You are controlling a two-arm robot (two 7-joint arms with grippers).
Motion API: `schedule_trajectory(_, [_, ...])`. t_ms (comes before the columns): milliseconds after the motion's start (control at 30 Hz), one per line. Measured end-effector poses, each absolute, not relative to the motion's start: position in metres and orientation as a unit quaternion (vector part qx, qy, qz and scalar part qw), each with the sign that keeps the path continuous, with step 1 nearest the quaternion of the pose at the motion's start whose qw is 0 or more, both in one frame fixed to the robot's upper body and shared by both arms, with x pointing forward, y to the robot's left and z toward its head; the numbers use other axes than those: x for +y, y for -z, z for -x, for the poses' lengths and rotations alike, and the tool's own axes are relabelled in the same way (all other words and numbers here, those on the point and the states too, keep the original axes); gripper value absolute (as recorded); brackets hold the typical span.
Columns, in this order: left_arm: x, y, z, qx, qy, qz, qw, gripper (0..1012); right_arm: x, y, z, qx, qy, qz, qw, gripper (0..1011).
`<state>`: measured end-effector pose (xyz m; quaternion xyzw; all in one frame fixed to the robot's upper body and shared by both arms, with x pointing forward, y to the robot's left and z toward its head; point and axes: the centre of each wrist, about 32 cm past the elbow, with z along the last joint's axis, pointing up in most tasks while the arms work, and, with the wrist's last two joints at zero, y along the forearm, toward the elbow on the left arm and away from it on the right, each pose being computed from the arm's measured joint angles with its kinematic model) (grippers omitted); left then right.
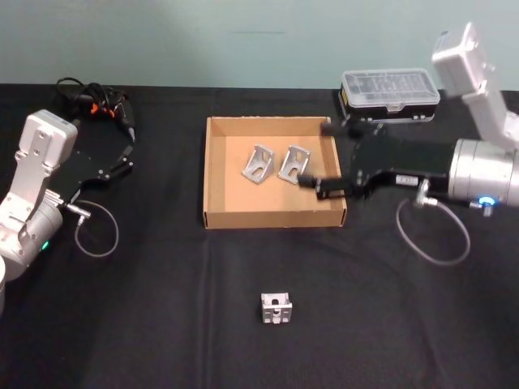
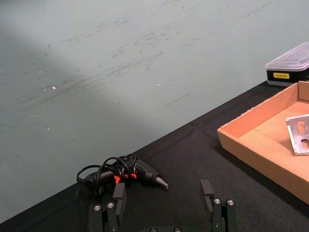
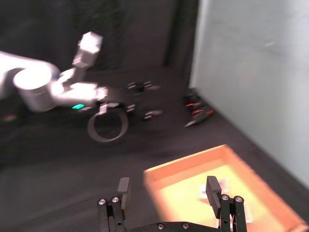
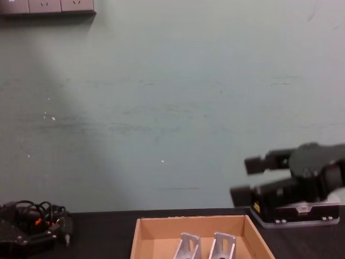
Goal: Use one hand to pick up the angle iron from the table and place it into the box.
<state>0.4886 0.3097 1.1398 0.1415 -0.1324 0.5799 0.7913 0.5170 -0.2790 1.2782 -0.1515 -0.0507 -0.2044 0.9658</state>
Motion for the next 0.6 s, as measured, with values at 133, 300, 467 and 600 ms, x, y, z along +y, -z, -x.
schedule_trajectory(133, [0.31,-1.14,-0.489,-0.132,-0.58,-0.141,0.791,1000,-0.276,-1.275,-0.517,-0.044,0.165,0.167,0.971,1003])
schedule_trajectory(300, [0.31,-1.14,-0.489,-0.132,-0.58,-0.141,0.791,1000,-0.271,-1.272,-0.52,-0.037,0.111,0.193,0.974,1003])
schedule_trajectory(467, [0.31,-1.14,-0.489,-0.132,-0.58,-0.141,0.791,1000,-0.266,-1.27,-0.521,-0.036,0.079,0.209,0.974,1002])
schedule_trajectory(600, [0.31,-1.14,-0.489,-0.132,-0.58,-0.141,0.791,1000,-0.263,-1.269,-0.521,-0.038,0.065,0.221,0.972,1003])
